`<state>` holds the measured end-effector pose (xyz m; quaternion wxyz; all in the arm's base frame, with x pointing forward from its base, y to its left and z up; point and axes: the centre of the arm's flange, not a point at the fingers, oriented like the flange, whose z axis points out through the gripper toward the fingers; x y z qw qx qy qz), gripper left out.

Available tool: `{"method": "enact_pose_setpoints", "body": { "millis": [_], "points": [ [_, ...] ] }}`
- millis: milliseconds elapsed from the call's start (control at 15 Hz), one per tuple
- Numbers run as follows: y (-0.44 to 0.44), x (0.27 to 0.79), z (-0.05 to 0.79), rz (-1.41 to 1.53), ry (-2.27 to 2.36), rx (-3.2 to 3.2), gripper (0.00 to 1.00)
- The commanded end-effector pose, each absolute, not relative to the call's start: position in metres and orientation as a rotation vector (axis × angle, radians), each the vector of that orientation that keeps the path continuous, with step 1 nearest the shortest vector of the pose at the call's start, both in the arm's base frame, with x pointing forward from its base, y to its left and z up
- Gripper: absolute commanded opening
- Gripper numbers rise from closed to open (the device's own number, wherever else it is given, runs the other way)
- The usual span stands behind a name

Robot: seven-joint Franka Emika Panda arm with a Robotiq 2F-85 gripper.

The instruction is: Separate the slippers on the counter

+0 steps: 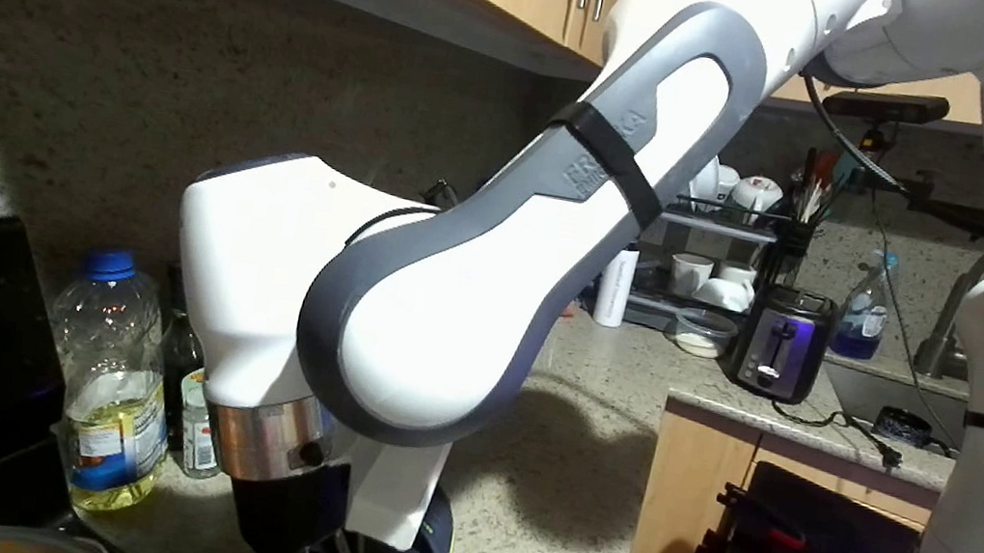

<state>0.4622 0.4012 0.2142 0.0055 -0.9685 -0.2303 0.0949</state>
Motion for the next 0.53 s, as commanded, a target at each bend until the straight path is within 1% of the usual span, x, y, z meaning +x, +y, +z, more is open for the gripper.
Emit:
{"method": "enact_pose_setpoints", "body": {
  "millis": [0,467],
  "points": [
    [0.405,0.449,0.238,0.256,-0.728,-2.992,0.0],
    [0.403,0.426,0.275,0.18,-0.722,-3.029,0.0]
  ]
}}
